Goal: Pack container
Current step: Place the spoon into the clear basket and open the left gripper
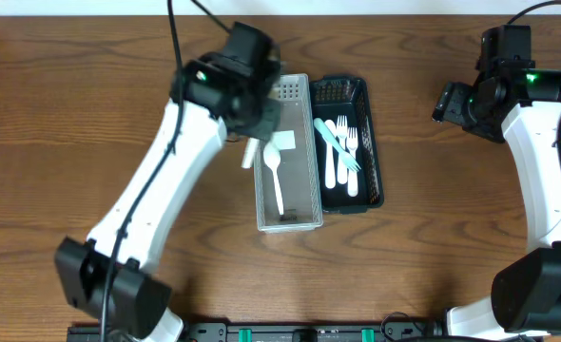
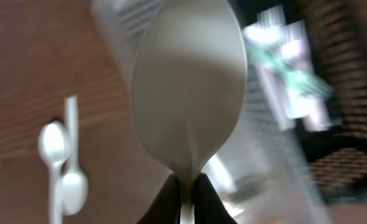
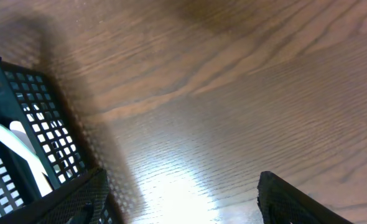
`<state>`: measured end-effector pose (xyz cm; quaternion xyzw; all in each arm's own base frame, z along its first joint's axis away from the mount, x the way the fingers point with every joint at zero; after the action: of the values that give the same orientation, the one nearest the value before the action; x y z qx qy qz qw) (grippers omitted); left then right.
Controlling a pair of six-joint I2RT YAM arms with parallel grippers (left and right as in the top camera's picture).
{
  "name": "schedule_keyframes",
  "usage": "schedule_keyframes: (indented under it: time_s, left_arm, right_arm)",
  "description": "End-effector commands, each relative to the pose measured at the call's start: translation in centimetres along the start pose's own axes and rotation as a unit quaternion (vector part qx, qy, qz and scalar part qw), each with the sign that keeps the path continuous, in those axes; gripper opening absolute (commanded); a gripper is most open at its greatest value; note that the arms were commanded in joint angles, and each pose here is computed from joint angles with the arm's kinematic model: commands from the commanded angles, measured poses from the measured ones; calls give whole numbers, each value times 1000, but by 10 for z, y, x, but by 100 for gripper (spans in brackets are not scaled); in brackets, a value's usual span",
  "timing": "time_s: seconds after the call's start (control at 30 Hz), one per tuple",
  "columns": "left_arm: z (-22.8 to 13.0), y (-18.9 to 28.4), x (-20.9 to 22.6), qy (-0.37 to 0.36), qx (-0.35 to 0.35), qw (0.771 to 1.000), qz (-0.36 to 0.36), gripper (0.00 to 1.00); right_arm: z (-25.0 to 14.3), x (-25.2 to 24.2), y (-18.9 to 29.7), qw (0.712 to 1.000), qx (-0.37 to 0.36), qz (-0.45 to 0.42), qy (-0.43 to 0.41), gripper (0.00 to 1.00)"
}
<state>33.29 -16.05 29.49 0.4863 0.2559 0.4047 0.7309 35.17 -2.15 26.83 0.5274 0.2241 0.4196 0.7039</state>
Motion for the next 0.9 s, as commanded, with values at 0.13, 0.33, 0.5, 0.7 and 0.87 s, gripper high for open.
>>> schedule_keyframes:
  time_s: [0.13,0.33,0.5,0.7,0.87]
  left_arm:
    - [-5,-64,-31,98,66,993,-22,26]
    - [-11,-66,-25,91,94,991,-20,60]
    - [-24,-50,21,90,116,988,49,66]
    - [-48,-66,82,74,163,981,75,69]
    - [-72,-92,123,89,211,971,66,68]
  right_arm:
    - [2,-1,-1,1000,-3,1,-7,81]
    - [2,-1,-1,1000,-4,1,-7,82]
    - [2,-1,-1,1000,-4,2,-7,82]
    - [2,-1,-1,1000,-4,2,-7,82]
    - [2,-1,-1,1000,-2,3,-7,82]
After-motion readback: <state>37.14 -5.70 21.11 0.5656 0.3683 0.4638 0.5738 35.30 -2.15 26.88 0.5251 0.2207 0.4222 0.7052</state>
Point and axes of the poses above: each gripper's point midway between its finger pads, its own y axis back along the fingers, its own x axis along the line the jaws close on, z = x × y, the point moved 10 cm from there along y, back along the fingers, and after that the axes turned 11 degrees about -y, right-handed, at the moved point
